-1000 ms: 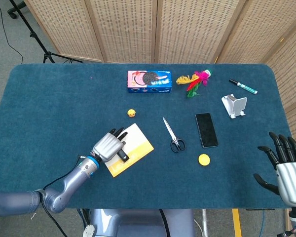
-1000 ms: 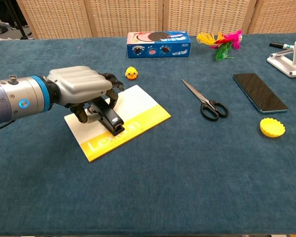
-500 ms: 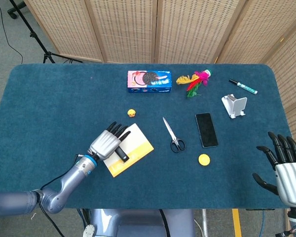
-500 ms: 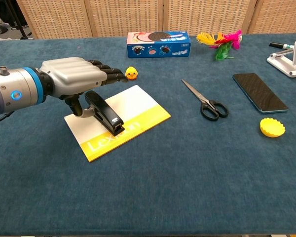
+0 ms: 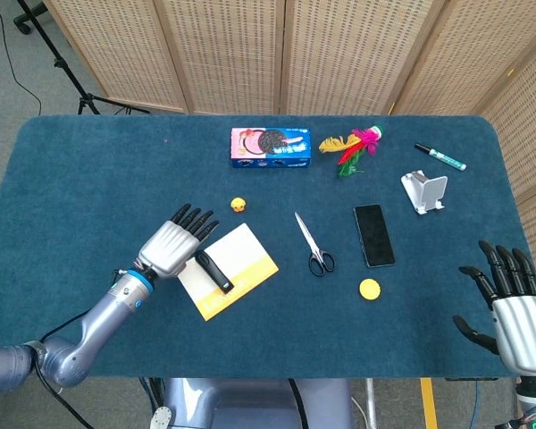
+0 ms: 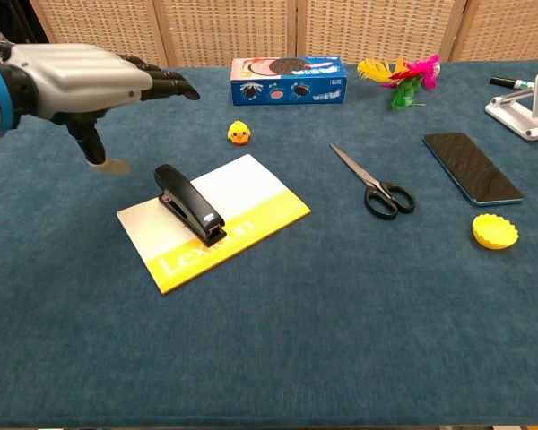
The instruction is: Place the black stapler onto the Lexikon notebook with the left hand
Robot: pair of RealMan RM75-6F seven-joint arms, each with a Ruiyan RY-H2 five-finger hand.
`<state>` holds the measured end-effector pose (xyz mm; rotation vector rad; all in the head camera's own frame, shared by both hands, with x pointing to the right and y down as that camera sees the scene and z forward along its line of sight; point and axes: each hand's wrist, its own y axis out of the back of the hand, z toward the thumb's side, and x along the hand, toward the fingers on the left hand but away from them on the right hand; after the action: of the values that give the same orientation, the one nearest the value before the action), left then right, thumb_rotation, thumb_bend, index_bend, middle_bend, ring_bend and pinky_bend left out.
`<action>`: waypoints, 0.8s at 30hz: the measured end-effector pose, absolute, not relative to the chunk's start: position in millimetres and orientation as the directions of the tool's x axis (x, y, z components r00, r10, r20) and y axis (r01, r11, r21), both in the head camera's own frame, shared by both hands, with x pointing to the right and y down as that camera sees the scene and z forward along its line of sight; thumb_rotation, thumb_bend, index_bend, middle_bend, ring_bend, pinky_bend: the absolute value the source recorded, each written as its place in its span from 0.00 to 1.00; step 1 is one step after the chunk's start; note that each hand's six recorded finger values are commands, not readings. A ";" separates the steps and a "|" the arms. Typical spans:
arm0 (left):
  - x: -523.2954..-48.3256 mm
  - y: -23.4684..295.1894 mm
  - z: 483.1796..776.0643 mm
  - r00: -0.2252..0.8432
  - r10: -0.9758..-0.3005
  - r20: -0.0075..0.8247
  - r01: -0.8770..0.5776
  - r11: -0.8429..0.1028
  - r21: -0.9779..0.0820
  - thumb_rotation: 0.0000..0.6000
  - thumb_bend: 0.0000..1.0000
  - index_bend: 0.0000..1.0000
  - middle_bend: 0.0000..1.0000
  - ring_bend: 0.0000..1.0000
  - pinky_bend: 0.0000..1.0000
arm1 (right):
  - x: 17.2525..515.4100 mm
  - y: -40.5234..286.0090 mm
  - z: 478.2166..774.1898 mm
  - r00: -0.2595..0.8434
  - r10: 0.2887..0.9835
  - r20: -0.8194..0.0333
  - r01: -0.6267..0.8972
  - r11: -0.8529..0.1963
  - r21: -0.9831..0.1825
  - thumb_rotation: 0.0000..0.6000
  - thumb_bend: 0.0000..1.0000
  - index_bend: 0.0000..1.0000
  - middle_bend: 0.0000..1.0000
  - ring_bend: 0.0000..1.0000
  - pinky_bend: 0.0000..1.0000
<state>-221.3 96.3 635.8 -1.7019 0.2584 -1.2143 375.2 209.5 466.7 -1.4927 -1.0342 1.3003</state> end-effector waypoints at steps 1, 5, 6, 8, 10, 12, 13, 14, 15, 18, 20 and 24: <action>-225.9 95.0 631.9 0.468 -0.650 0.598 0.346 -0.488 -0.802 1.00 0.15 0.00 0.00 0.00 0.00 | 374.8 209.6 466.9 0.108 0.958 -0.264 0.041 -0.270 -0.962 1.00 0.21 0.26 0.06 0.00 0.02; -249.0 92.1 613.3 0.429 -0.675 0.601 0.338 -0.497 -0.799 1.00 0.08 0.00 0.00 0.00 0.00 | 373.5 209.6 467.6 0.110 0.957 -0.267 0.044 -0.273 -0.961 1.00 0.21 0.26 0.06 0.00 0.02; -256.4 92.4 606.6 0.416 -0.682 0.601 0.328 -0.504 -0.799 1.00 0.07 0.00 0.00 0.00 0.00 | 373.1 209.6 467.9 0.111 0.957 -0.268 0.044 -0.274 -0.961 1.00 0.21 0.26 0.06 0.00 0.02; -271.2 94.0 594.7 0.390 -0.698 0.601 0.309 -0.515 -0.799 1.00 0.07 0.00 0.00 0.00 0.00 | 371.0 209.3 468.3 0.116 0.956 -0.269 0.050 -0.276 -0.960 1.00 0.21 0.26 0.06 0.00 0.02; -286.0 98.1 583.7 0.366 -0.710 0.602 0.305 -0.519 -0.798 1.00 0.04 0.00 0.00 0.00 0.00 | 366.3 208.4 468.3 0.128 0.955 -0.266 0.060 -0.276 -0.959 1.00 0.21 0.26 0.06 0.00 0.02; -301.1 105.9 569.8 0.341 -0.720 0.604 0.299 -0.526 -0.796 1.00 0.02 0.00 0.00 0.00 0.00 | 363.5 207.6 468.6 0.136 0.955 -0.265 0.065 -0.275 -0.959 1.00 0.21 0.26 0.06 0.00 0.02; -306.9 109.7 564.2 0.330 -0.723 0.607 0.296 -0.531 -0.794 1.00 0.01 0.00 0.00 0.00 0.00 | 362.0 207.2 468.9 0.139 0.954 -0.265 0.068 -0.276 -0.959 1.00 0.21 0.26 0.06 0.00 0.02; -314.0 115.2 557.8 0.316 -0.725 0.612 0.291 -0.540 -0.790 1.00 0.01 0.00 0.00 0.00 0.00 | 361.0 206.9 469.1 0.142 0.954 -0.265 0.070 -0.277 -0.958 1.00 0.21 0.26 0.06 0.00 0.02; -318.5 119.4 553.8 0.305 -0.725 0.617 0.288 -0.548 -0.786 1.00 0.01 0.00 0.00 0.00 0.00 | 360.0 206.6 469.2 0.144 0.954 -0.265 0.073 -0.277 -0.958 1.00 0.21 0.26 0.06 0.00 0.02; -327.4 129.8 542.2 0.279 -0.729 0.625 0.283 -0.559 -0.779 1.00 0.02 0.00 0.00 0.00 0.00 | 355.9 205.7 470.8 0.152 0.951 -0.268 0.083 -0.283 -0.956 1.00 0.21 0.26 0.06 0.00 0.02; -331.5 138.2 535.5 0.265 -0.732 0.627 0.277 -0.565 -0.777 1.00 0.02 0.00 0.00 0.00 0.00 | 351.8 204.9 472.9 0.161 0.949 -0.272 0.092 -0.289 -0.953 1.00 0.21 0.26 0.06 0.00 0.02; -342.0 156.6 521.9 0.234 -0.740 0.631 0.274 -0.572 -0.773 1.00 0.03 0.00 0.00 0.00 0.00 | 346.8 203.5 475.3 0.173 0.946 -0.274 0.104 -0.294 -0.950 1.00 0.21 0.26 0.06 0.00 0.02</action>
<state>-342.0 156.6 521.9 -1.6463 0.4416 -1.4816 346.8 203.5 475.3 -1.5878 -1.0323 1.2313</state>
